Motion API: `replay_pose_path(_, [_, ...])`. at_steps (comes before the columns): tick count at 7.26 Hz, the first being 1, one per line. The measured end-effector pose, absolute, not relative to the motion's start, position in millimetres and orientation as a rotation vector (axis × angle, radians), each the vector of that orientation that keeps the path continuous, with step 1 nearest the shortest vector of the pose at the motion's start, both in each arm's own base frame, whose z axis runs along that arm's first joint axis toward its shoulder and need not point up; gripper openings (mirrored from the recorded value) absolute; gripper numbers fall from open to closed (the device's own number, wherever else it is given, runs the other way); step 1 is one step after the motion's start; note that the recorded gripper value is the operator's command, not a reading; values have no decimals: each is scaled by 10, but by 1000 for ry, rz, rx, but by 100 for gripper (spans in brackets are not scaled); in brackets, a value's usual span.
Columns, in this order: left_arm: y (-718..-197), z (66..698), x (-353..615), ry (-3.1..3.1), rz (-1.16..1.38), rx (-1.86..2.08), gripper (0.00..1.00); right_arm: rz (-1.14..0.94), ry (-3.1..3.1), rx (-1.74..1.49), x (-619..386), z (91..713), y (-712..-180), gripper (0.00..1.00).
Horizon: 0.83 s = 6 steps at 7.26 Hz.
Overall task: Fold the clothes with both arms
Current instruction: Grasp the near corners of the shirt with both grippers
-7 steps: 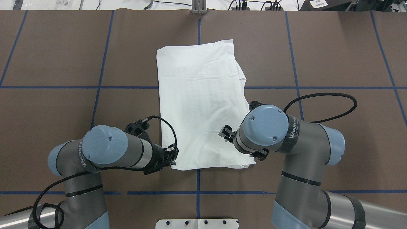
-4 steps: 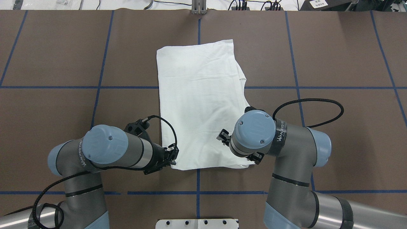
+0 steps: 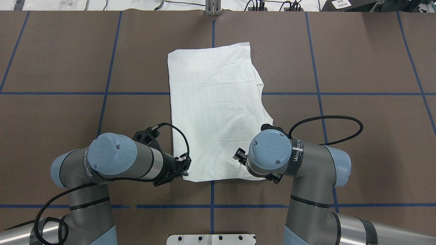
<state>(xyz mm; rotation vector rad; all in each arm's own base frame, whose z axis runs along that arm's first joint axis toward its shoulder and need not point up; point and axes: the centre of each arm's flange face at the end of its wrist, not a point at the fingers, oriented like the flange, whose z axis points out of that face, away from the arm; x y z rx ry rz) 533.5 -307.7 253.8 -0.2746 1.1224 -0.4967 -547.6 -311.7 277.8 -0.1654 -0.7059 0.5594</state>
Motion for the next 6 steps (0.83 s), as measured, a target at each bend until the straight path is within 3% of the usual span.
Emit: replay_pose_path(6, [-3090,2549,5325,1121,-500,-273,0,557,-742,-161,-5577,3019,-3070,100])
